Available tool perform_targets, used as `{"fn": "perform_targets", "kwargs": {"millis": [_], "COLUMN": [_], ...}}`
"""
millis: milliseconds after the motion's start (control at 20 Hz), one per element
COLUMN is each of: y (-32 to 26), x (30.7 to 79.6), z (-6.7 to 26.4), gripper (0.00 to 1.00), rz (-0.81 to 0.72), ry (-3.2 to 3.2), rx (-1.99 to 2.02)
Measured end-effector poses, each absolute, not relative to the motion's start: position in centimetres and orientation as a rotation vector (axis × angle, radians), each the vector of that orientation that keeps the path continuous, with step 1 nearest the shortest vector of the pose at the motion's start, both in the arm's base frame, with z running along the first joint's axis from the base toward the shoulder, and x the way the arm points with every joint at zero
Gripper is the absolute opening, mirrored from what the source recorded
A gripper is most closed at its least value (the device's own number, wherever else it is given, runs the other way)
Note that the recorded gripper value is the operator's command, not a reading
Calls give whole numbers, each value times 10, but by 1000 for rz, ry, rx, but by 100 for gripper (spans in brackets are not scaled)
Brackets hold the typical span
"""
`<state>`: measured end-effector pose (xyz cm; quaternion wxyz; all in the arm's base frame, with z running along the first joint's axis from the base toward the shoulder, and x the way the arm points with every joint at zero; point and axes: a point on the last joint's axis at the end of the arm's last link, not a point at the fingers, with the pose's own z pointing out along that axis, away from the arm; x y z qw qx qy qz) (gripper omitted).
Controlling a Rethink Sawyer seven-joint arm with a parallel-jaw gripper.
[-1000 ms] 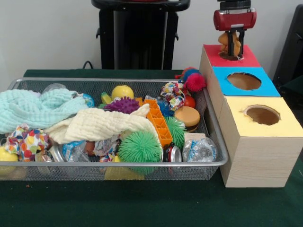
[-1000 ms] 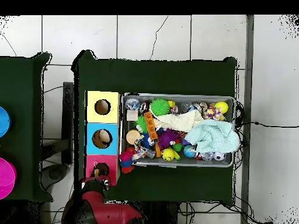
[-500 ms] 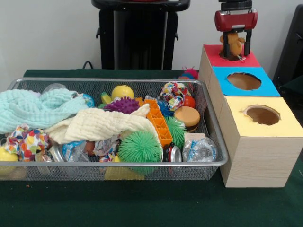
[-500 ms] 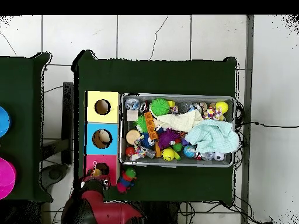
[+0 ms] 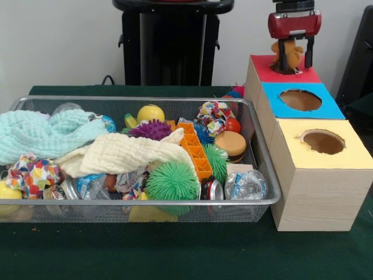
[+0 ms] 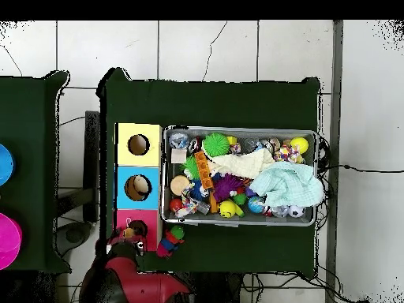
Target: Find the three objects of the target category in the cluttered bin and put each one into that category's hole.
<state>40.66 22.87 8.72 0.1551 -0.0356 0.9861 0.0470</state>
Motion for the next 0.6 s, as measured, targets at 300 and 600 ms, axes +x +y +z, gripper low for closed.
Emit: {"fn": "perform_targets", "kwargs": {"millis": [300, 600], "y": [231, 235], "x": [414, 430], "z": [89, 92], "gripper": [100, 100], "rz": [137, 140], "ry": [2809, 2776], "rx": [-105, -103]}}
